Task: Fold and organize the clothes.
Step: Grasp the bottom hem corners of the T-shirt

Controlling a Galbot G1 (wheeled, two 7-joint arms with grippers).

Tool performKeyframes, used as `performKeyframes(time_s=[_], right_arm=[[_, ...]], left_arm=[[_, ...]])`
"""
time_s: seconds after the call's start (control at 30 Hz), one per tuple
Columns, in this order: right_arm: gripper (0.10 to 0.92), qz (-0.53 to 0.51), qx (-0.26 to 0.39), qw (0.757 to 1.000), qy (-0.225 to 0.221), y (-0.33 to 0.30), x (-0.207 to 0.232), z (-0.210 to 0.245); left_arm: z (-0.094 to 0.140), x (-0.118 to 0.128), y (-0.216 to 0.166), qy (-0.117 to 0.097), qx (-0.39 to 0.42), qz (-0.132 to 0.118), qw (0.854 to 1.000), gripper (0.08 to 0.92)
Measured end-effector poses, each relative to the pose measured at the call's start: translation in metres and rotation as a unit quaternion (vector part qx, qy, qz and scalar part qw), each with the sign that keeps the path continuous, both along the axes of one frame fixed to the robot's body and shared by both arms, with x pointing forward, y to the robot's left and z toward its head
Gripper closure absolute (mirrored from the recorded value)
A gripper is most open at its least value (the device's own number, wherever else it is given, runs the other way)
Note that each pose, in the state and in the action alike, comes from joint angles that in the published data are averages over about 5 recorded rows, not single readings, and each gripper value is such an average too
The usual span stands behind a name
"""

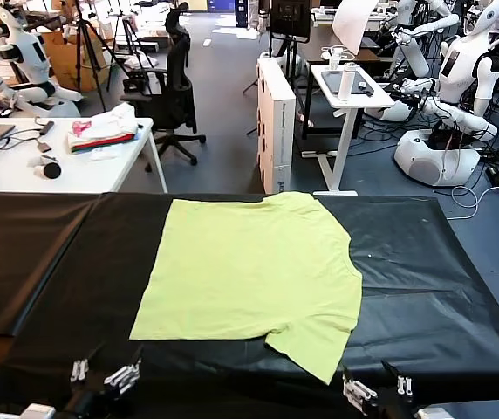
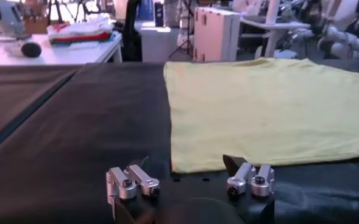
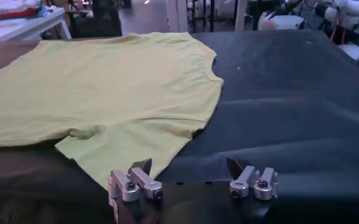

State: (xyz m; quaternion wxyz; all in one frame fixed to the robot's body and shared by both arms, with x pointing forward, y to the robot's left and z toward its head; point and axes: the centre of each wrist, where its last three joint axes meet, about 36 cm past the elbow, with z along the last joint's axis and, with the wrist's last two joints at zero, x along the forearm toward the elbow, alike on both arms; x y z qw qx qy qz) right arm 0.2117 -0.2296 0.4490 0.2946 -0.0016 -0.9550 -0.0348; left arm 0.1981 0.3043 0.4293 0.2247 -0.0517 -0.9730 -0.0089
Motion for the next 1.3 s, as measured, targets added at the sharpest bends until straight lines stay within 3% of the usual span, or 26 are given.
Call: performKeyframes(time_s=[0.7, 1.3], right_arm=[[0.115, 0.017, 0.014, 1.000, 0.004, 0.025, 0.012, -0.023], [0.115, 0.023, 0.009, 1.000, 0.007, 0.026, 0.011, -0.029]], left_arm=[[-0.021, 0.019, -0.004, 0.004, -0.025, 0.007, 1.000, 0.093], [-0.036, 0.030, 0.004, 0.016, -0.068, 0.037, 0.997, 0.228]])
